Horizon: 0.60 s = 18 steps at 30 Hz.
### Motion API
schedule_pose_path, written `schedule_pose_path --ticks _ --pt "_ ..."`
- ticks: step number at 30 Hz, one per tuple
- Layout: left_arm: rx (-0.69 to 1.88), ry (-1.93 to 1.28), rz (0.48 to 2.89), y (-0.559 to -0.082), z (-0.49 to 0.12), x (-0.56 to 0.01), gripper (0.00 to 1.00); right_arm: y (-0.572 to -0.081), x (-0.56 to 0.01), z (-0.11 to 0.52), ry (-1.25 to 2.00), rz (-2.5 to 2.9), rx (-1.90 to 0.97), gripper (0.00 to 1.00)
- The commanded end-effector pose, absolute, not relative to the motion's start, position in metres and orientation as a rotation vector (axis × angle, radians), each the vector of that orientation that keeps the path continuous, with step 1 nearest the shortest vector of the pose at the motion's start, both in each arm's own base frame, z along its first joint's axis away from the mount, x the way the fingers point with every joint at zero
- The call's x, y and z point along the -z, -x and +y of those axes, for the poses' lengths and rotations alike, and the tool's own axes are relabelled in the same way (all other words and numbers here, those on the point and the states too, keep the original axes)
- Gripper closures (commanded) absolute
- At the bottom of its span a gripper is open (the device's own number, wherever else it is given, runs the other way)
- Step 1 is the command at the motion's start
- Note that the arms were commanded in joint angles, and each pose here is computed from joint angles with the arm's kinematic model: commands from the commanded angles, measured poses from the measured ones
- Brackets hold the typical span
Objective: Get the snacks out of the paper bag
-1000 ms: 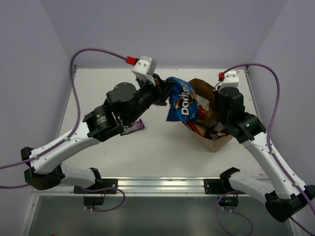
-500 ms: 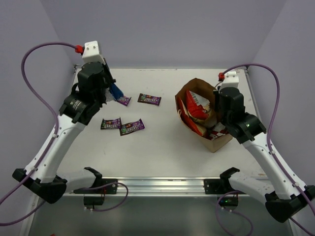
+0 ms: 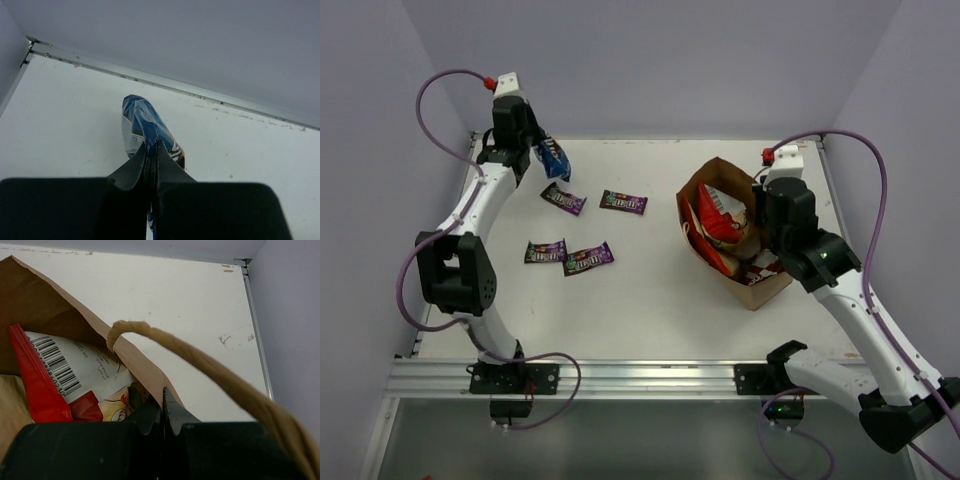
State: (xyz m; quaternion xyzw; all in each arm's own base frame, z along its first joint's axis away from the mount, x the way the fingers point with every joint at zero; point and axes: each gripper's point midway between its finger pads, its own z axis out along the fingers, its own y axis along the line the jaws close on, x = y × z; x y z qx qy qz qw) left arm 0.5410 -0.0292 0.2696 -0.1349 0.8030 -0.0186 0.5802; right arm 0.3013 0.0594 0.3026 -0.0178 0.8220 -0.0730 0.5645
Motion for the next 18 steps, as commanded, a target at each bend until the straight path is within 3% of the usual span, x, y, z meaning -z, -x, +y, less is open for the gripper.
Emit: schedule_pose_path --ticks 1,6,8,9,10,12,13,18 --pt "0.192 0.331 1.654 -0.559 -0.024 -0.31 1.0 -0.304 -0.307 0.065 0.055 1.917 0.14 1.0" --pt "0.191 0.487 1.865 -0.522 -0.01 -0.186 1.0 -0.307 -0.303 0.067 0.063 1.931 0.146 1.0" --pt "0.157 0.573 1.956 -0.494 -0.001 -0.141 0.92 -0.307 -0.303 0.068 0.072 1.932 0.14 1.0" --pt "0.144 0.601 1.939 -0.484 0.009 -0.144 0.87 -0.308 -0.306 0.069 0.074 1.927 0.138 1.0" --pt "0.111 0.63 1.968 -0.468 0.014 -0.126 0.72 -0.307 -0.307 0.069 0.075 1.922 0.13 1.0" --pt "0.05 0.702 1.919 -0.453 0.044 -0.135 0.55 -0.307 -0.311 0.071 0.084 1.911 0.117 1.0" --pt "0.036 0.72 1.922 -0.445 0.051 -0.133 0.5 -0.306 -0.313 0.071 0.083 1.906 0.113 1.0" --pt "-0.059 0.767 1.86 -0.422 0.086 -0.168 0.5 -0.305 -0.315 0.073 0.092 1.901 0.096 1.0"
